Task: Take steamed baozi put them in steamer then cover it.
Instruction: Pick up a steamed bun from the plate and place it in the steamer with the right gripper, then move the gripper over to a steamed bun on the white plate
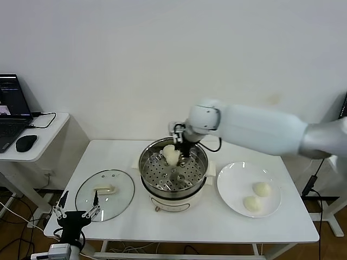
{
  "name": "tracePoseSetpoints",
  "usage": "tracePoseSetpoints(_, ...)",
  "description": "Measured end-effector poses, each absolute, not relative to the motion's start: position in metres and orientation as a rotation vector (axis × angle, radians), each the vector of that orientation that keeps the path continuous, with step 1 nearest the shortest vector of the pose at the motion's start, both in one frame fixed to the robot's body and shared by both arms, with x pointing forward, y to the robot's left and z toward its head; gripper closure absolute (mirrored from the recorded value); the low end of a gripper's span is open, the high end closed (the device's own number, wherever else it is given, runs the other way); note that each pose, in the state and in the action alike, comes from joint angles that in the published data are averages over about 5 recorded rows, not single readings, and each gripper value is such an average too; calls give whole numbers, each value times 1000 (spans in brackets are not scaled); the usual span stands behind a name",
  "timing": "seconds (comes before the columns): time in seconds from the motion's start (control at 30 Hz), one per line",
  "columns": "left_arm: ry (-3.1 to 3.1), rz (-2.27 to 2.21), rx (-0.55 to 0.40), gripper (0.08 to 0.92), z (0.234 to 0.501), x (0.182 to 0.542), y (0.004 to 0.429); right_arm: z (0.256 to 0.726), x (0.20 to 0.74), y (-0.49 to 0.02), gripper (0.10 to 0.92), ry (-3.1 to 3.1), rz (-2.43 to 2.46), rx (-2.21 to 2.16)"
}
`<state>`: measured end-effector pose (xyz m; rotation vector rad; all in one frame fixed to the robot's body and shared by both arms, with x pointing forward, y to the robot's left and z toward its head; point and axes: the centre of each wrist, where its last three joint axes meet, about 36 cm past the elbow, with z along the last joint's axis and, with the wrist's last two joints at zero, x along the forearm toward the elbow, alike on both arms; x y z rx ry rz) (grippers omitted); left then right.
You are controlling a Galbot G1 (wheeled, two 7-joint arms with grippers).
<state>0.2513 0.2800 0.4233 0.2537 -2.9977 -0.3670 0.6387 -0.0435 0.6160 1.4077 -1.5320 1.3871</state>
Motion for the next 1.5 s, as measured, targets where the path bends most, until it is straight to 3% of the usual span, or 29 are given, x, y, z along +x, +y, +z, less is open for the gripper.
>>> tracePoseSetpoints(0.57, -3000, -370, 264, 177, 423, 252, 282, 576, 649, 10, 401, -1546, 1356, 1385)
tracePoseSetpoints(0.9, -2999, -369, 269, 177, 424, 251, 283, 590, 652, 5, 212, -1545, 1374, 1381)
tracePoseSetpoints(1.17, -3003, -378, 261, 177, 426, 250, 283, 642, 654, -40, 200, -1491, 1449, 1410)
tracePoseSetpoints(1.5, -2999, -396, 235, 177, 426, 249, 283, 684, 633, -161, 200, -1412, 1524, 1411)
